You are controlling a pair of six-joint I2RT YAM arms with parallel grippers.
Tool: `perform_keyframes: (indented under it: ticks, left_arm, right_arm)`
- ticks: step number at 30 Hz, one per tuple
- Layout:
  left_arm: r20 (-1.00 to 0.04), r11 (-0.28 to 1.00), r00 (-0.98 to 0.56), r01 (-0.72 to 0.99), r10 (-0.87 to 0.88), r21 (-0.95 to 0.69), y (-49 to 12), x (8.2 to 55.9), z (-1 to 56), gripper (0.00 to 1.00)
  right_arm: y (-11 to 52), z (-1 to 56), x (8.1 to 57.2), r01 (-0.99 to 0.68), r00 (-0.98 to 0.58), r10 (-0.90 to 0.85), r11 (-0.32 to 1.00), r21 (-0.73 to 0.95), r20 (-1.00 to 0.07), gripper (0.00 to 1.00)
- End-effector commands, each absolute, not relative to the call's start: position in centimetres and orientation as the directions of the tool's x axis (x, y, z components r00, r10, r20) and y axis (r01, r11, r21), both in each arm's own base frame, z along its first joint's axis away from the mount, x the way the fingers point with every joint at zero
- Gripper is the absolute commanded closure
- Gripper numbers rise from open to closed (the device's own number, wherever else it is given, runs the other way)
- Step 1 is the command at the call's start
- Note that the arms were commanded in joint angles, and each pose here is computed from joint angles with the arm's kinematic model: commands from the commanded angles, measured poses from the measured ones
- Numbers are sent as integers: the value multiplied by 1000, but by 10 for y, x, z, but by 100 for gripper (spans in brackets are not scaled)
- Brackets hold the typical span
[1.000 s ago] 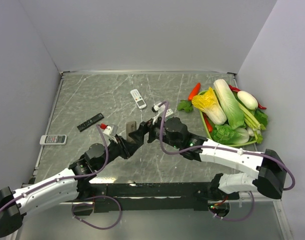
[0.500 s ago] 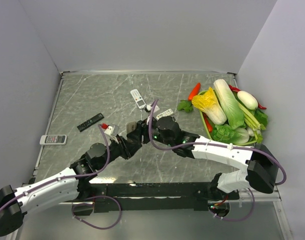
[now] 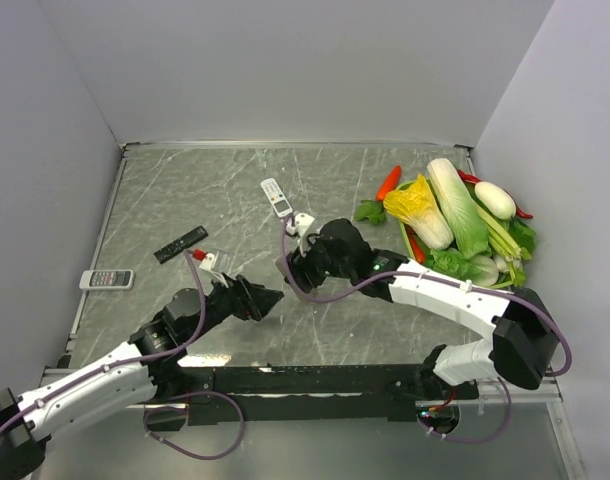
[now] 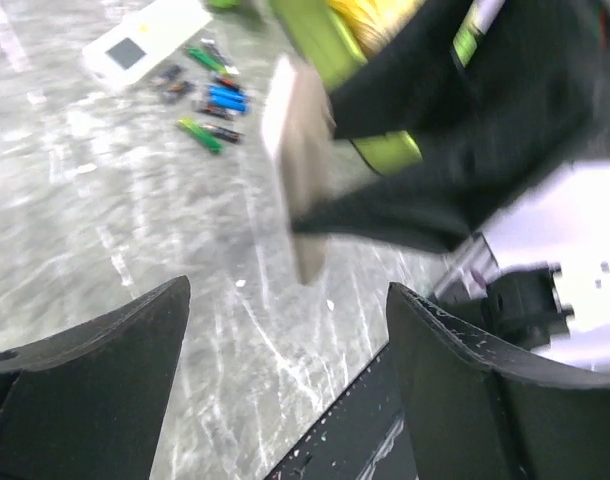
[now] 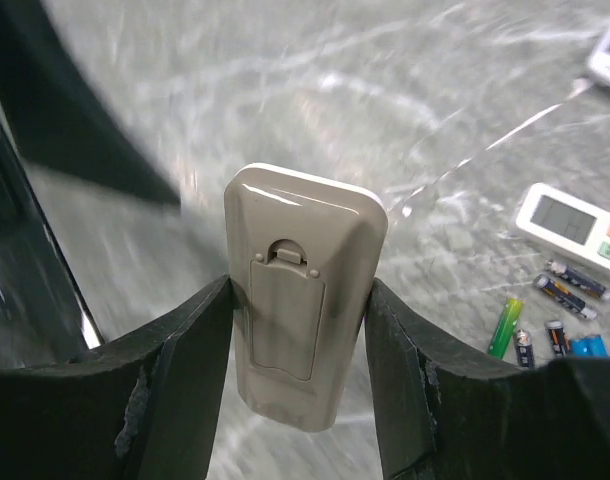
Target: Load the batteries into the remote control
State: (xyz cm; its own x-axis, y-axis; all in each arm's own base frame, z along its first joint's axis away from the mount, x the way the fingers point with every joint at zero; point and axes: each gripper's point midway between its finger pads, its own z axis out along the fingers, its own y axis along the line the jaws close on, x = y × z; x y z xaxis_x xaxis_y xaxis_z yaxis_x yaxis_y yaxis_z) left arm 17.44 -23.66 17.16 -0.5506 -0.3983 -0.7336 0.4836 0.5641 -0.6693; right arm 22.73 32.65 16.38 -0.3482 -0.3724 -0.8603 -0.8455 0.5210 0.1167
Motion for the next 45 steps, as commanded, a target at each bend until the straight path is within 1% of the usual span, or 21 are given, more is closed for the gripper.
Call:
perform_keyframes:
  ticks: [1,3,6,7,14,19,20,21,25,28,29,30,31,32,34,35,37,38,41,43,45]
  left_arm:
    - [-637,596,-577,296,-512,-747,-209,188,159,19]
    - [-585,580,-575,221,-572,-784,-196,195,151,19]
    - [-555,588,-563,145,-612,-796,-179,200,138,19]
    - [-552,596,-562,126,-616,-793,-176,201,134,18]
    - [-519,634,-572,-3,-635,-773,-162,203,110,19]
    - [-510,644,-578,-34,-637,-764,-160,203,100,17]
    - [-508,642,-577,-37,-639,-766,-159,203,100,17]
    - [-509,638,-573,-33,-643,-769,-159,203,101,16]
    - [-519,642,-577,-13,-631,-766,-161,203,102,14]
    - [-527,649,-602,19,-600,-761,-168,202,102,14]
    - [-528,657,-616,22,-585,-754,-170,201,99,14]
    - [-520,653,-635,34,-571,-757,-174,199,99,14]
    - [-520,649,-639,44,-566,-760,-177,200,103,14]
    - [-524,654,-652,57,-548,-754,-181,201,103,14]
    - [-514,641,-678,81,-525,-763,-191,200,114,14]
    - [-501,647,-699,72,-510,-759,-194,200,111,14]
    - [-484,630,-729,94,-483,-771,-206,200,123,16]
    - [-471,644,-752,82,-461,-761,-210,200,118,17]
    - [-454,664,-791,83,-409,-743,-226,201,121,18]
    - [-456,680,-803,89,-383,-727,-236,204,128,18]
    - [-447,729,-829,72,-336,-681,-244,200,116,20]
  right_arm:
    - [328,144,204,-965,-181,-578,259,32,-796,100]
    - [326,132,194,-986,-129,-627,164,32,-769,100]
    - [325,114,189,-995,-95,-703,82,53,-705,100]
    - [322,101,187,-994,-111,-747,71,87,-655,99]
    - [318,60,179,-989,-32,-877,-42,142,-480,84]
    - [319,40,179,-988,15,-911,-76,132,-413,66]
    - [318,38,180,-988,19,-917,-77,130,-399,61]
    - [320,37,180,-989,28,-920,-83,124,-391,52]
    - [319,35,183,-992,16,-928,-62,112,-372,31]
    - [320,50,185,-997,-22,-913,-12,82,-408,17]
    - [318,53,186,-997,-62,-909,34,75,-413,12]
    - [319,64,188,-997,-77,-889,60,52,-451,11]
    - [318,69,189,-994,-107,-877,94,51,-468,11]
    - [314,75,194,-980,-195,-855,190,60,-481,11]
    - [306,89,201,-947,-294,-787,317,54,-542,11]
    - [297,92,210,-878,-438,-712,470,91,-549,12]
    - [286,100,210,-809,-530,-601,570,143,-599,12]
    - [281,102,211,-726,-626,-499,655,212,-599,13]
    - [268,101,204,-564,-748,-291,752,341,-597,14]
    - [252,89,201,-459,-798,-197,810,363,-570,17]
    - [249,82,195,-352,-843,-76,826,440,-532,21]
